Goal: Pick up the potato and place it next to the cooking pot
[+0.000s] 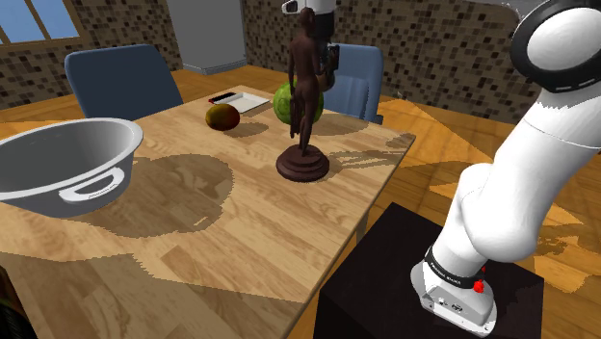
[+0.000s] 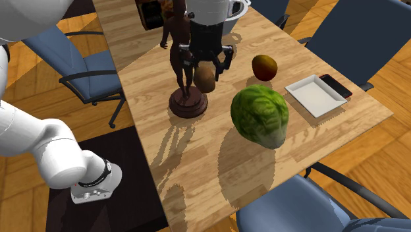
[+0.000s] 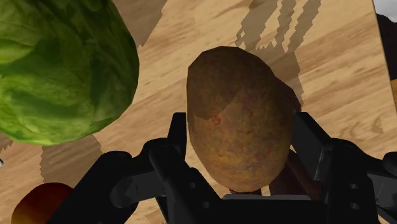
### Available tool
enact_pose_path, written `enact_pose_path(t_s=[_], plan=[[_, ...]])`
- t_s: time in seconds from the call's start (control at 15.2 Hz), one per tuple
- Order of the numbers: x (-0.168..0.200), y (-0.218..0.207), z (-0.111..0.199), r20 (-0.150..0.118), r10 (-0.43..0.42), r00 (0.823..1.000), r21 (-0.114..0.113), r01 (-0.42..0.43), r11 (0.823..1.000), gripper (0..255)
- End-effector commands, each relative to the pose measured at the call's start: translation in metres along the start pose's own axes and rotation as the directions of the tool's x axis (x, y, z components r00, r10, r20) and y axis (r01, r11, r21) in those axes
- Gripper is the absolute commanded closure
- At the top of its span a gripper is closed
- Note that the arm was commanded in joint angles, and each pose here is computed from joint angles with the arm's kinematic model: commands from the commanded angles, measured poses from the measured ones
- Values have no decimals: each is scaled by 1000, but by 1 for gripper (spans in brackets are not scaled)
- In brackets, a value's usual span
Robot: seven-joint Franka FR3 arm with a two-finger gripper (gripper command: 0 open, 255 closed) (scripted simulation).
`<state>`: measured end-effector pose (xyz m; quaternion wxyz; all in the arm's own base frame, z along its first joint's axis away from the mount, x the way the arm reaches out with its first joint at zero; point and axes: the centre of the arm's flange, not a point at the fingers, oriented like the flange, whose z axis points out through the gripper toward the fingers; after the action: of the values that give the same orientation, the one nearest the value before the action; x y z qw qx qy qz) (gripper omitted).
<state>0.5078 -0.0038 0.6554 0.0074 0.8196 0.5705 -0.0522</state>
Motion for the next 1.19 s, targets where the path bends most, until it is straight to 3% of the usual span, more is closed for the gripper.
enact_pose_path(t_s=[0.0,1.12], plan=[[24,-11,-3,0,2,1000,0,-2,1000,255],[229,-100,-18,0,2,1000,0,-2,1000,255]])
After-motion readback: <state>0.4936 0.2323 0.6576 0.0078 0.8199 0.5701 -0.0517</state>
